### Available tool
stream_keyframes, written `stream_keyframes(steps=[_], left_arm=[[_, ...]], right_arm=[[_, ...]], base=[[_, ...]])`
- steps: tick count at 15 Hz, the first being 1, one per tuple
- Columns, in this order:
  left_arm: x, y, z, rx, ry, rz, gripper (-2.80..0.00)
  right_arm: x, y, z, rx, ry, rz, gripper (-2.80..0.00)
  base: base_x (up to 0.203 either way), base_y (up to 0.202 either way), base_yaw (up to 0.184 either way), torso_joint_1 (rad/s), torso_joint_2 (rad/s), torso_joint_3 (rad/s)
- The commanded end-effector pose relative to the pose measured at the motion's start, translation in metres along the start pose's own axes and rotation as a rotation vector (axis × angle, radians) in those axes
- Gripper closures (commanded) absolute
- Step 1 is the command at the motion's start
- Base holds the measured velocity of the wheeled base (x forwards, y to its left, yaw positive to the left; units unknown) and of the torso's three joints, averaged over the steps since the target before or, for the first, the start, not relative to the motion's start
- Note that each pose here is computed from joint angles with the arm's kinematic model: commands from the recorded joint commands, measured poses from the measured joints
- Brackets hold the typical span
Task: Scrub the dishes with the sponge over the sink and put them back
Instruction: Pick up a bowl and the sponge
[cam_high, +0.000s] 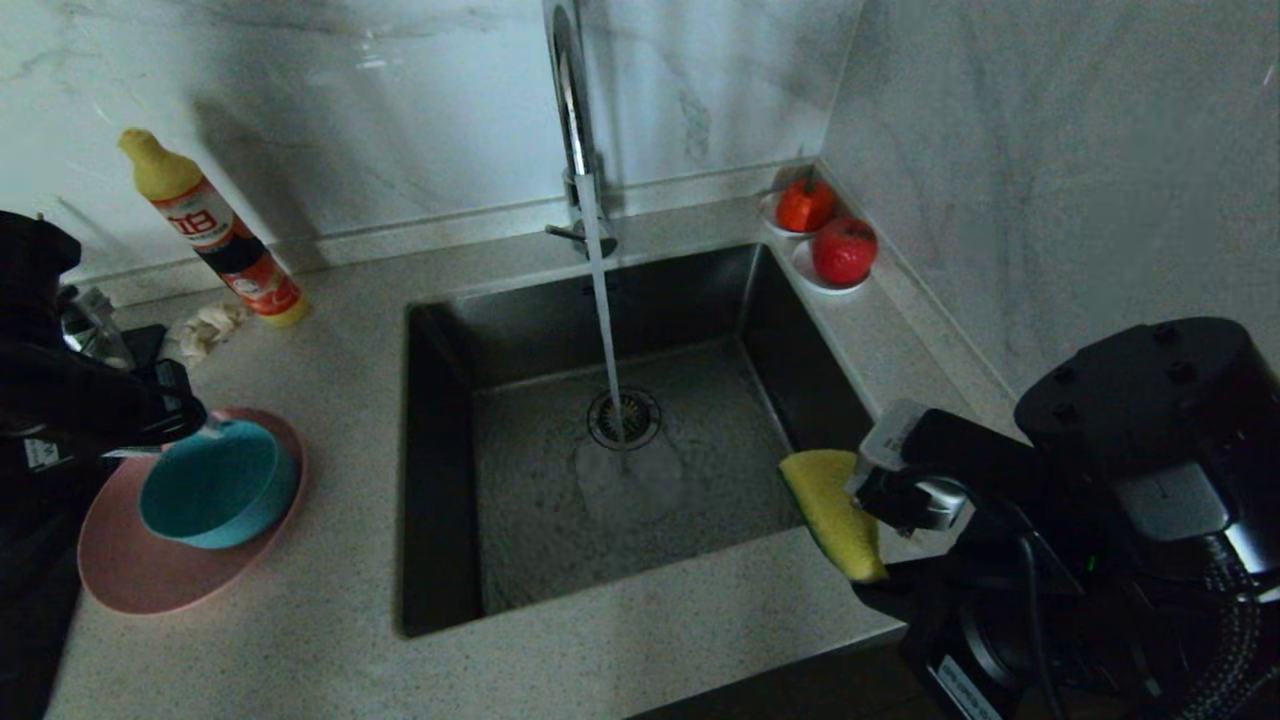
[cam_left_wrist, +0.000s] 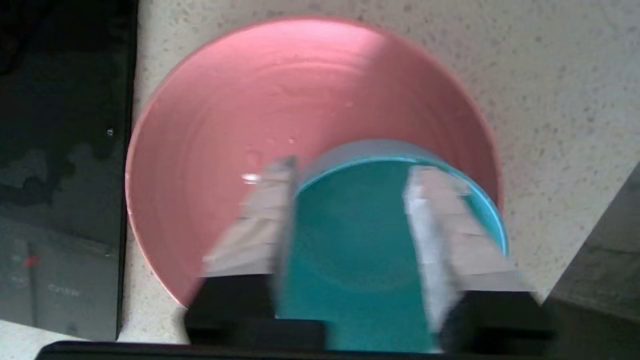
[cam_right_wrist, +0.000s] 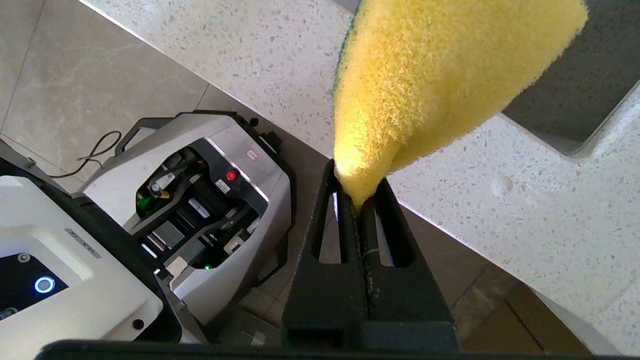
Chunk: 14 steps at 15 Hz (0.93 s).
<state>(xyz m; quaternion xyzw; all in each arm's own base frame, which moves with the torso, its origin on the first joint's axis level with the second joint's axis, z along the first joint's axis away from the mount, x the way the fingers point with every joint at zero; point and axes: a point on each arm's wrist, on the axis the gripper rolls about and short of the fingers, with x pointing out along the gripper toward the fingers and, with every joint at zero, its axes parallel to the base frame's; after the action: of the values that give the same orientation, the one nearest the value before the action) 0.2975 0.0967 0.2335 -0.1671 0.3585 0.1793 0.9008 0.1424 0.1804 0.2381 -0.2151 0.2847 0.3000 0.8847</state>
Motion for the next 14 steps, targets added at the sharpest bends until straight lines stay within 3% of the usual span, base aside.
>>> stream_keyframes(steps=[1, 2, 5, 7, 10, 14], left_arm=[[-0.003, 0.000, 0.001, -0.020, -0.008, -0.005, -2.80], [-0.003, 0.000, 0.001, -0.046, -0.003, -0.013, -2.80], [-0.012, 0.000, 0.003, -0.049, 0.037, -0.007, -2.80], [-0.022, 0.003, 0.007, -0.050, 0.102, 0.023, -2.80], [-0.012, 0.017, 0.005, -0.039, 0.139, 0.057, -2.80], [0.007, 0.019, -0.002, -0.042, 0.201, 0.063, -2.80]], right_arm=[[-0.003, -0.001, 0.000, 0.001, -0.006, 0.000, 0.00], [-0.003, -0.001, 0.000, 0.001, -0.007, -0.002, 0.00], [-0.003, -0.004, -0.001, 0.010, -0.004, -0.011, 0.00], [-0.003, -0.004, -0.001, 0.010, -0.006, -0.011, 0.00], [-0.004, -0.005, 0.000, 0.014, -0.008, -0.013, 0.00], [-0.002, -0.005, 0.000, 0.016, -0.005, -0.016, 0.00]], base=[[0.000, 0.000, 0.000, 0.000, 0.00, 0.000], [0.000, 0.000, 0.000, 0.000, 0.00, 0.000], [0.000, 0.000, 0.000, 0.000, 0.00, 0.000], [0.000, 0.000, 0.000, 0.000, 0.00, 0.000], [0.000, 0.000, 0.000, 0.000, 0.00, 0.000], [0.000, 0.000, 0.000, 0.000, 0.00, 0.000]])
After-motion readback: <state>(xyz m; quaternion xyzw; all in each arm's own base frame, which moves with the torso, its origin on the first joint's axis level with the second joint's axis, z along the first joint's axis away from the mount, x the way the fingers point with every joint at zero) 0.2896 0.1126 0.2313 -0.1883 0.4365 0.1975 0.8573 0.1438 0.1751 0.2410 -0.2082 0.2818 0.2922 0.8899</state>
